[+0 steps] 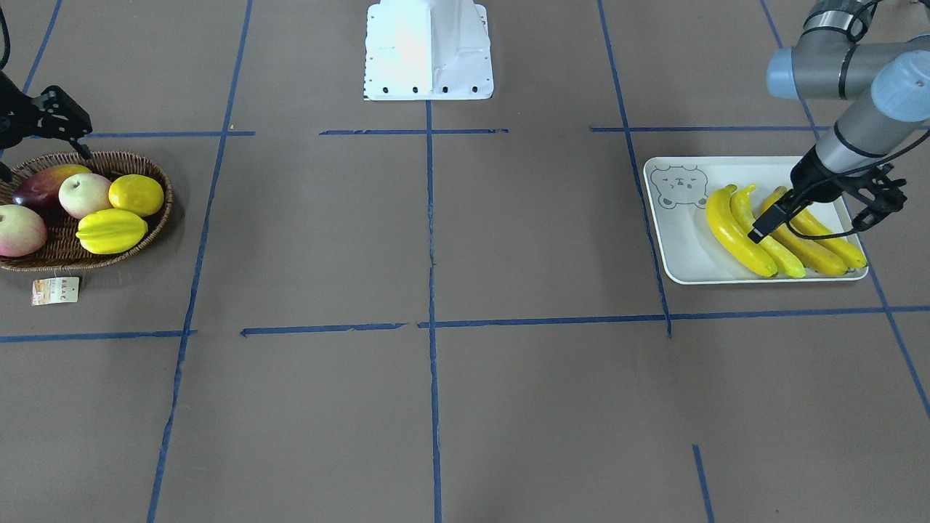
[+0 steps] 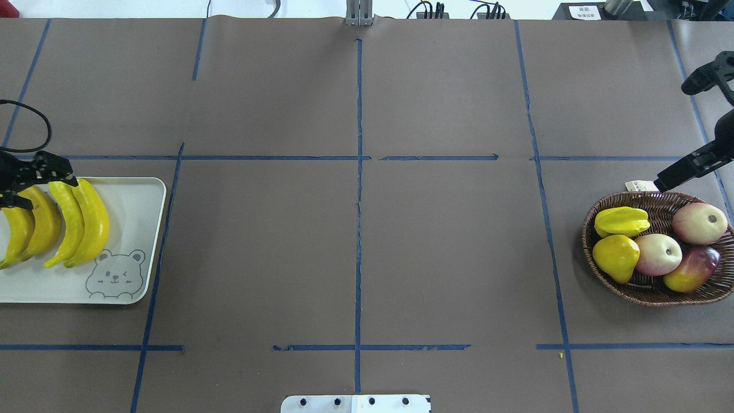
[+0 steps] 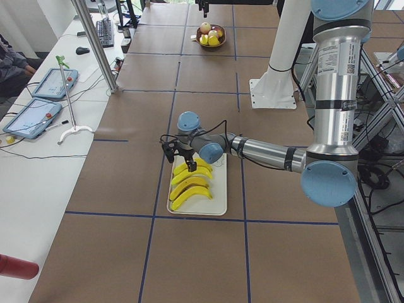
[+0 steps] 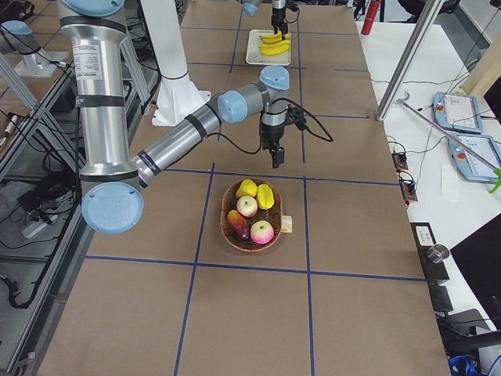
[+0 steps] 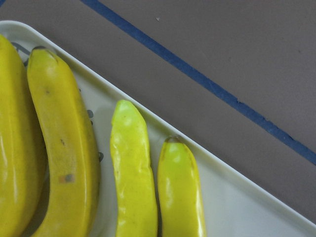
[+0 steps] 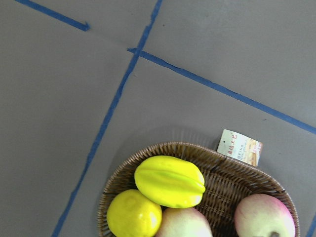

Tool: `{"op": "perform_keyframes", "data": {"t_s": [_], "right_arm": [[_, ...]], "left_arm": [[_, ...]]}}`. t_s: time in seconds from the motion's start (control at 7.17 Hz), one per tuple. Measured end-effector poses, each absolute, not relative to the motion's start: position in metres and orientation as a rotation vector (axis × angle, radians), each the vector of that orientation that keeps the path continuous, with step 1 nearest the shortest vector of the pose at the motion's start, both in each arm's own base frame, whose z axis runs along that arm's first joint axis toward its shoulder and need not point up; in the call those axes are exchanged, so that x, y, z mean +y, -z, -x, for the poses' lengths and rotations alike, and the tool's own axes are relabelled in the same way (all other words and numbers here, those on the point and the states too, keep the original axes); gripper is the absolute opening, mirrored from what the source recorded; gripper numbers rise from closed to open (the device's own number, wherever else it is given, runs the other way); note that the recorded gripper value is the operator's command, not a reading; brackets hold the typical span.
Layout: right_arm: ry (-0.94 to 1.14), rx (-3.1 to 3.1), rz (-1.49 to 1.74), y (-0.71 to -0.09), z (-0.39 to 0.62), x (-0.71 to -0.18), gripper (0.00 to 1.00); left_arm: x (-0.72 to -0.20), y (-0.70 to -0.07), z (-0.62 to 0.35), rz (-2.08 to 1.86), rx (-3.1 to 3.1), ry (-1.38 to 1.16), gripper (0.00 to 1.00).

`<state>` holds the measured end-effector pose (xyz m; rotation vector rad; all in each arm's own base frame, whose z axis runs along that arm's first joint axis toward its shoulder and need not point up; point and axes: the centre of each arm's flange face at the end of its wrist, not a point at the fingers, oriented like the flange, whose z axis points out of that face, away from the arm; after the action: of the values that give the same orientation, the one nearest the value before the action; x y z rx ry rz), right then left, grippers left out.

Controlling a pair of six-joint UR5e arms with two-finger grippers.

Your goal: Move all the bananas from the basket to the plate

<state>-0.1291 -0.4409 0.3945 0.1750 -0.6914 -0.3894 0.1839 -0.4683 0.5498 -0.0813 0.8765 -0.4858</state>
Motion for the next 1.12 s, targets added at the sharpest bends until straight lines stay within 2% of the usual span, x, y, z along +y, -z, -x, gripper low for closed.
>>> {"op": "perform_keyframes", "data": {"t_s": [0.7,1.12], "right_arm": [[0.500,-0.747,-0.170,-0.520,-0.006,-0.437,0.99],[0.430,-0.774,-0.098,-0.593,-0.050,-0.414,0.98]], "left_arm": [[-0.461,-0.601,-0.024,-0.133,0.770,-0.102,1.00],[-0.441,-0.627,0.029,-0.023,0.794,-0.159,1.00]]}}
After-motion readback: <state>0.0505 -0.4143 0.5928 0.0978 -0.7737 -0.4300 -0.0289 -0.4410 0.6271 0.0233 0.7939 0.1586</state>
